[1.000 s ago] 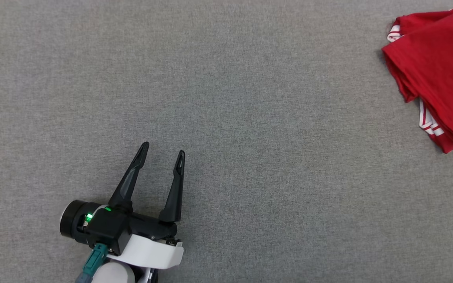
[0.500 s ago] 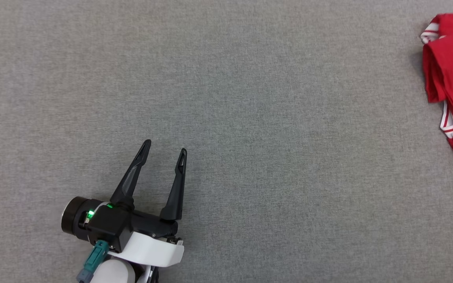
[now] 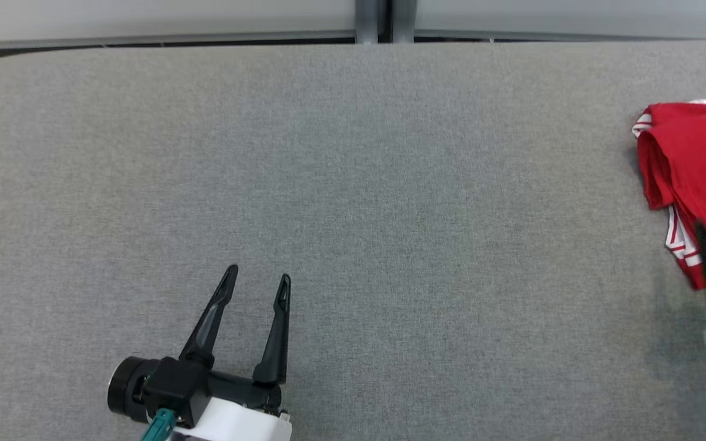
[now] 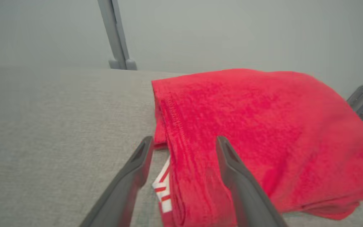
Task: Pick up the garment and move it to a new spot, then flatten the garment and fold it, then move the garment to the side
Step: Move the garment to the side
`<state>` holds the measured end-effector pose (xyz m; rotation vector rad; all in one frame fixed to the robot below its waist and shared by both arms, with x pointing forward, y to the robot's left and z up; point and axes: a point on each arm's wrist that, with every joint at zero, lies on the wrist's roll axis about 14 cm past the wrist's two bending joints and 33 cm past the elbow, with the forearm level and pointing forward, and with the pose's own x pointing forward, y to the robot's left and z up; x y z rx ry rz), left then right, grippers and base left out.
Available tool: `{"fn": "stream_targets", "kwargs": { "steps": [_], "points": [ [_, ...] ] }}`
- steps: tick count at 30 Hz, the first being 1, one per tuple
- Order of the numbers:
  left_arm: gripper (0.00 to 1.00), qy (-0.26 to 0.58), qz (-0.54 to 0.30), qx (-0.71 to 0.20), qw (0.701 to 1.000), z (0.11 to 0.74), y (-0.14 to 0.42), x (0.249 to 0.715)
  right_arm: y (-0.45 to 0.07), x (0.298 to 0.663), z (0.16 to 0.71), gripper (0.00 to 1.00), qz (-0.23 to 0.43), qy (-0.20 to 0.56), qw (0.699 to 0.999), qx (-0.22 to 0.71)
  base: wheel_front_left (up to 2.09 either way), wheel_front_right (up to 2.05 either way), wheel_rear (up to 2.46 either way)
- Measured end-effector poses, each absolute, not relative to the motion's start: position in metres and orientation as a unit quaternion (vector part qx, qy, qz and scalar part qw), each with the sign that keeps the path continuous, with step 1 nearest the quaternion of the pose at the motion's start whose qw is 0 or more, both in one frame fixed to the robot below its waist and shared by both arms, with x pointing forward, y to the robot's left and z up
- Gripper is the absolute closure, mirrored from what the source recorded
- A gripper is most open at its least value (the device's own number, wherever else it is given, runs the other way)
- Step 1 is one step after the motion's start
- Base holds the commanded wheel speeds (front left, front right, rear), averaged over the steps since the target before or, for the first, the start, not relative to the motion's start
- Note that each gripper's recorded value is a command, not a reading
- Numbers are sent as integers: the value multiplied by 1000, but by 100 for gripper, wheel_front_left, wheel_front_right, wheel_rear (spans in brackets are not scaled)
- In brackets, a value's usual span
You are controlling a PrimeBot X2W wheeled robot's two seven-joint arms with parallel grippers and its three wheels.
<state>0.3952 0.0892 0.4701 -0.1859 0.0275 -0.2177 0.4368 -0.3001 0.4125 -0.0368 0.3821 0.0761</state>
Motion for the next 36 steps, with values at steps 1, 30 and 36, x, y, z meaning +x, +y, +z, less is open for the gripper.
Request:
{"fn": "stream_targets", "kwargs": {
  "steps": [1,30,36],
  "points": [
    [0,11,-105,-94,990,473,91,391,-284,431,408,0,51,189,981,-7,0,0,0],
    [0,-60,0,-103,993,521,153,310,-130,336,504,0,131,-32,990,50,0,0,0],
    [0,-58,-14,-98,993,519,150,302,-130,331,507,0,125,-39,990,55,0,0,0]
  ]
}}
